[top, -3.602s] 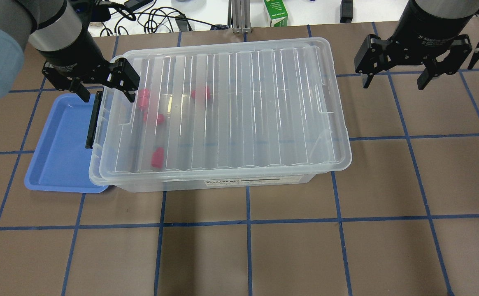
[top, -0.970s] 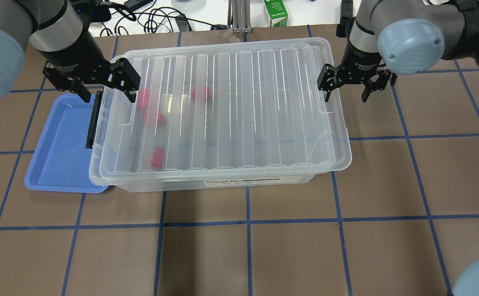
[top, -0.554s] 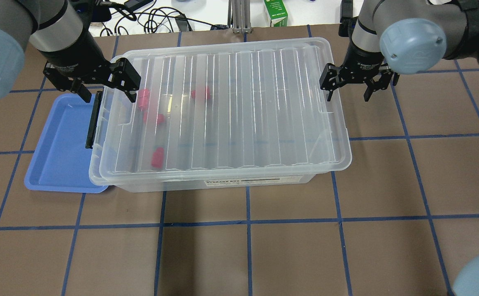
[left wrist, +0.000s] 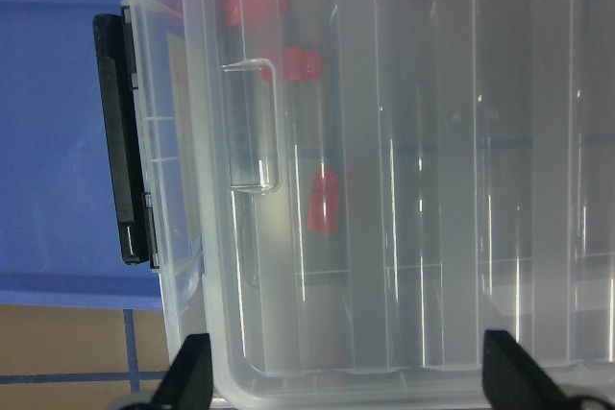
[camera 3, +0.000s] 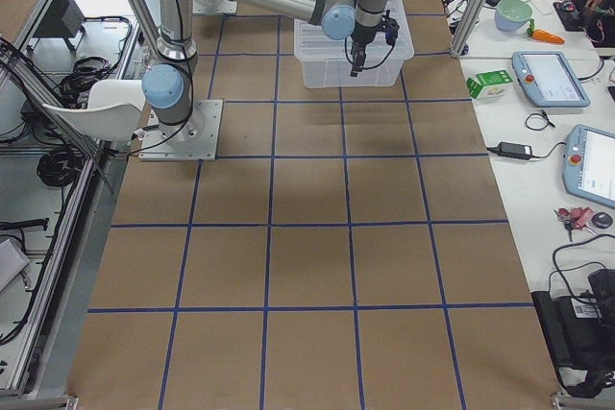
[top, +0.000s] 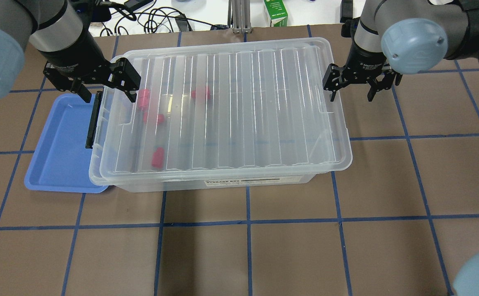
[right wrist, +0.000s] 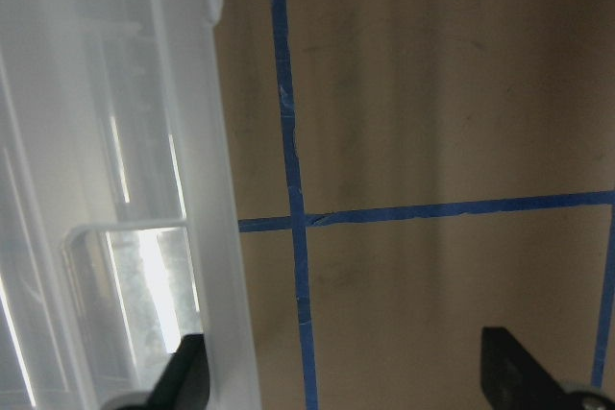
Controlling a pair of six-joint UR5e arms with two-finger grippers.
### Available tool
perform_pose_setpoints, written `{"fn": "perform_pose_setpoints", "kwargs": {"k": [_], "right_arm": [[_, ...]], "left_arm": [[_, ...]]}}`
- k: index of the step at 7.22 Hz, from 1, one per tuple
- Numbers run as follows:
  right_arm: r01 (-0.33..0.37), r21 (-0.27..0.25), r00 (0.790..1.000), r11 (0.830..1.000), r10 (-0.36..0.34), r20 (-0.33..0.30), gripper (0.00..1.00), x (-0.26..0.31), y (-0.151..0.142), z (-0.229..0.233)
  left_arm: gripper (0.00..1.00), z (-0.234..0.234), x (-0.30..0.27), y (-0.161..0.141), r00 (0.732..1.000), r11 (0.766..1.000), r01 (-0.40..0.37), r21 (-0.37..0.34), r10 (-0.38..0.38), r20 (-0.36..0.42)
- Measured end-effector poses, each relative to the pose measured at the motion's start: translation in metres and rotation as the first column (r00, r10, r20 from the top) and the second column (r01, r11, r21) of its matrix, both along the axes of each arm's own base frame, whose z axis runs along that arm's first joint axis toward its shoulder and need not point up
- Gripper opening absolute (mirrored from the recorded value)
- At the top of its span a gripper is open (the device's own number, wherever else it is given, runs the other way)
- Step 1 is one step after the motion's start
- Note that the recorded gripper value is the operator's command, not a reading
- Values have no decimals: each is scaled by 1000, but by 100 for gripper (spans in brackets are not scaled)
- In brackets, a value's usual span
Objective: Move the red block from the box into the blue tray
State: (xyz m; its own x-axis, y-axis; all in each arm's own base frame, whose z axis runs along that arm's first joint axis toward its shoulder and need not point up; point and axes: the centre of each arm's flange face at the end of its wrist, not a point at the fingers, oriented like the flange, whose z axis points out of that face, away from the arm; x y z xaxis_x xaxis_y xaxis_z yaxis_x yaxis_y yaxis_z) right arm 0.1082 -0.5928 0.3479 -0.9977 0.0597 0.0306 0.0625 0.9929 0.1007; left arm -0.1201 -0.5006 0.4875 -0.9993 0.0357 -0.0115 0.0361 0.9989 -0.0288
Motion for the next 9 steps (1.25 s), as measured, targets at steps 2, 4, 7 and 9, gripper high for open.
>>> {"fn": "perform_pose_setpoints", "kwargs": {"k": [2,4,7,9], "right_arm": [[-7,7,1000,1000,7,-11,100,-8,-2,-4],[-14,11,1000,1000,14,-7,100,-34,-7,-5],[-2,3,1000,1000,2,-5,100,-55,-12,-1],[-5,-1,1000,1000,5,-2,100,-73,-14,1]], "left_arm": [[100,0,0,0,1000,1000,0,0,0,0],[100,0,0,0,1000,1000,0,0,0,0],[100,1,0,0,1000,1000,0,-1,0,0],[100,1,0,0,1000,1000,-1,-2,1,-2]]}}
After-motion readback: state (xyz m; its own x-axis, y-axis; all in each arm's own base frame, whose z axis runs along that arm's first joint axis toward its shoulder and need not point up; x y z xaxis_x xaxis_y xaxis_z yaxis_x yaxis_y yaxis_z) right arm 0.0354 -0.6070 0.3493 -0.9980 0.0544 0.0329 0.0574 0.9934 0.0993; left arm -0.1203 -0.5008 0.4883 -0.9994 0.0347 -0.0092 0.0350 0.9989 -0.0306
